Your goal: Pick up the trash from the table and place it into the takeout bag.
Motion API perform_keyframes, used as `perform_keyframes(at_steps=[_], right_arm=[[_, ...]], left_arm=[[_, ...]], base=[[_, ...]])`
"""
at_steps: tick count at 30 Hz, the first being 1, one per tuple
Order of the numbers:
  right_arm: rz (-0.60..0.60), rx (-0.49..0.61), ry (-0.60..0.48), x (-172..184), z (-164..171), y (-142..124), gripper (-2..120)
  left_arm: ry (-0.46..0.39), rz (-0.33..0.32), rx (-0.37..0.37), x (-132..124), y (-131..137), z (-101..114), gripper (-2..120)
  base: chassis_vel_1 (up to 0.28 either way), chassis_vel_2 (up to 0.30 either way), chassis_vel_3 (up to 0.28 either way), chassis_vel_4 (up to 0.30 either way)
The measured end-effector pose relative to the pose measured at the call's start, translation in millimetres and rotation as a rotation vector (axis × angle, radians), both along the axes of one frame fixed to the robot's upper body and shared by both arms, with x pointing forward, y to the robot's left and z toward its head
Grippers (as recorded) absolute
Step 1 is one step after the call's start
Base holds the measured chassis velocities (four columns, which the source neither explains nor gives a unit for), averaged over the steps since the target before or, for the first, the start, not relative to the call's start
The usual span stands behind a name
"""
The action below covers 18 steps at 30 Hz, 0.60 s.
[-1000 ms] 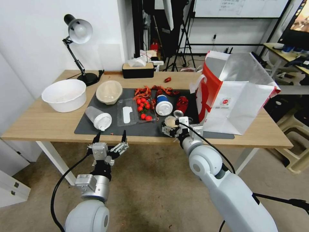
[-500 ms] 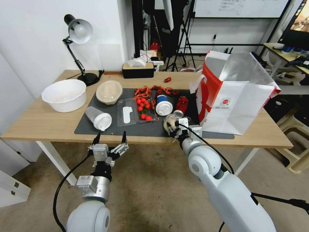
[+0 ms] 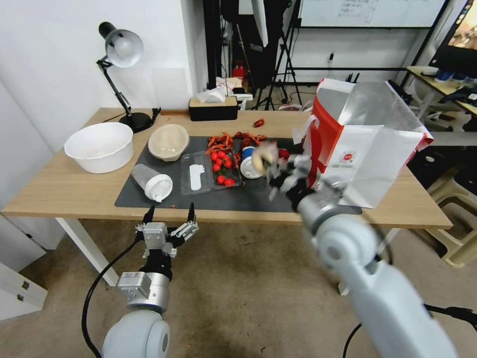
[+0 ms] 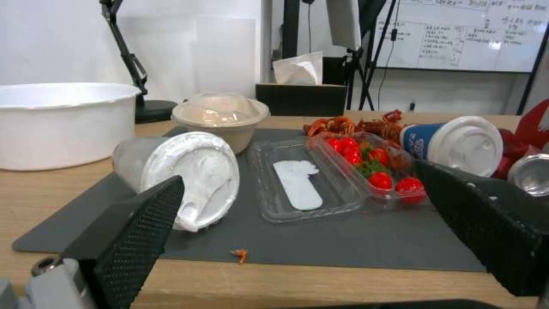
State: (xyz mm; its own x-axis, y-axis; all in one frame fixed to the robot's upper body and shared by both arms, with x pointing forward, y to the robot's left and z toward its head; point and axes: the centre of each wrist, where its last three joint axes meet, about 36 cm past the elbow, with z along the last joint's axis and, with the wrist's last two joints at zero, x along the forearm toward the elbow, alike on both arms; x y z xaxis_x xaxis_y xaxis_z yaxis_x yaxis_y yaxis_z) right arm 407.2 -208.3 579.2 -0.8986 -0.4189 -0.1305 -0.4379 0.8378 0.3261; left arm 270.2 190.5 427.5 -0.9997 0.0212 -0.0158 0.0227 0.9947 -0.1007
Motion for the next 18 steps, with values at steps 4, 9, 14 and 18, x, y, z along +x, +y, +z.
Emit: perform_keyframes(at_steps=[4, 9, 14, 18], right_arm=[[-0.074, 0.03, -0.122, 9.2, 39.2, -25.0, 6], [-0.251, 0.029, -0.18, 32.0, 74.5, -52.6, 6], [-0.479, -0.096, -0.022, 55.2, 93.2, -77.5, 6], [-0.551, -0.18, 0.095, 64.8, 90.2, -87.2, 6]], left_arm=[[0.0, -0.002, 0.006, -0.3, -0.9, -1.5, 100], [-0.002, -0.007, 0.013, -1.3, -3.0, -3.5, 100], [-0.004, -0.009, 0.016, -2.2, -3.5, -4.4, 100], [-0.006, -0.008, 0.017, -2.3, -3.3, -4.1, 100]], base=[[0.0, 0.0, 0.0, 0.0], [0.0, 0.0, 0.0, 0.0], [0.0, 0.0, 0.0, 0.0], [0.0, 0.0, 0.0, 0.0]])
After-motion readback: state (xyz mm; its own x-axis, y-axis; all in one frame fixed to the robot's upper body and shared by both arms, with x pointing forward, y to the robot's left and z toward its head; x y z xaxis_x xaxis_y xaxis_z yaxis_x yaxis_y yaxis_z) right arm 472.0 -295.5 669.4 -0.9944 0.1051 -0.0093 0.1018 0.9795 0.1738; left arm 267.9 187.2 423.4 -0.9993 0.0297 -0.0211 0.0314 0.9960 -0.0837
